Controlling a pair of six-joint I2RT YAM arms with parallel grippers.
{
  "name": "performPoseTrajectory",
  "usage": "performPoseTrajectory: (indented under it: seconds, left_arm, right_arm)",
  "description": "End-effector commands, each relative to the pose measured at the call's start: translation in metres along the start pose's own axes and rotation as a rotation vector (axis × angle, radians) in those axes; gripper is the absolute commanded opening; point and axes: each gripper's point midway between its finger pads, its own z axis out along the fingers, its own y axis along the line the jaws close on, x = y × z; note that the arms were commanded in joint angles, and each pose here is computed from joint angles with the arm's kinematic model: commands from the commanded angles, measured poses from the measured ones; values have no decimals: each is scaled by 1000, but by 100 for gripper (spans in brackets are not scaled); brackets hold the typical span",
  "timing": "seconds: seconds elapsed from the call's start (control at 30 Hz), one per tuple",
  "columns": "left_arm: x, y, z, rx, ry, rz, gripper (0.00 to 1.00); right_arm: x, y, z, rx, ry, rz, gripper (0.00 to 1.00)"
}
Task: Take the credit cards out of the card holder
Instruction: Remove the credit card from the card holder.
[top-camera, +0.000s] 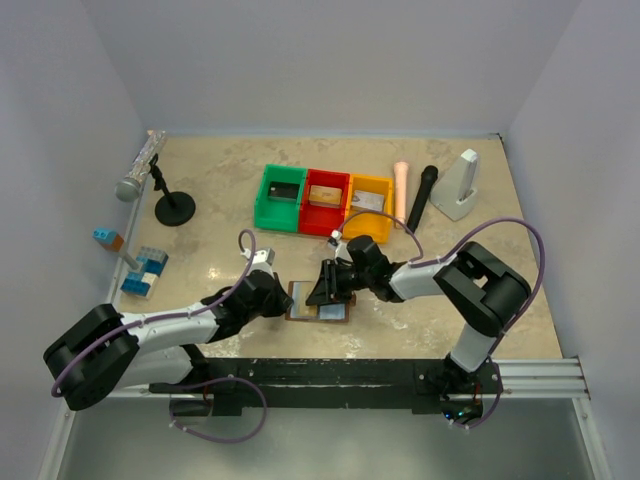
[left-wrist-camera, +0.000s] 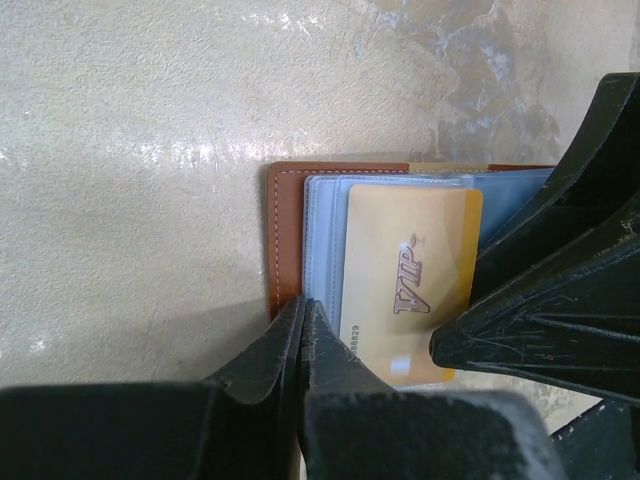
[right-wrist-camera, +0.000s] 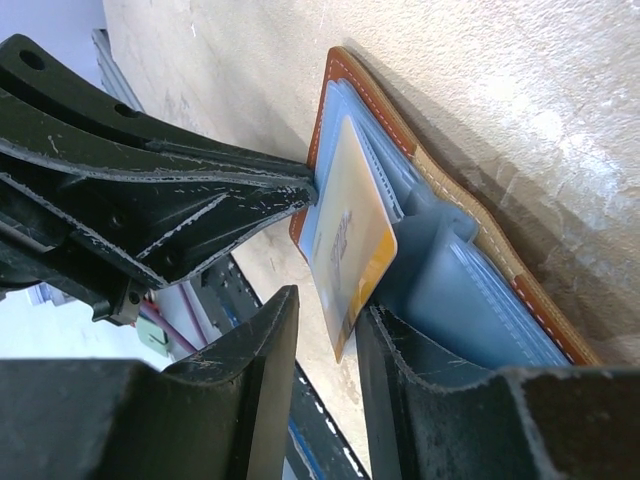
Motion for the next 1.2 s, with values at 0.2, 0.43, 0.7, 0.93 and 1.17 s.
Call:
performPoseTrajectory:
  seconds: [0.2,0.43,0.7,0.93,1.17]
  left_arm:
    - [15,26,2,-85,26,-7,0]
    - [21,30,4,-100,43,-8,0]
    - [20,27,5,-84,45,-6,0]
    - [22,16,7,-26,60,1,0]
    - [27,11,9,5,79,-6,0]
  right_arm:
    - [-5,8,-12,-20,-42,-41,32]
    - [-6,7,-16,-18,-54,-40,29]
    - [-10,9,-17,-21,-59,-39,31]
    - [-15,12,-14,-30,-64,-17,40]
    - [-25,18,-9,-68,-103,28,41]
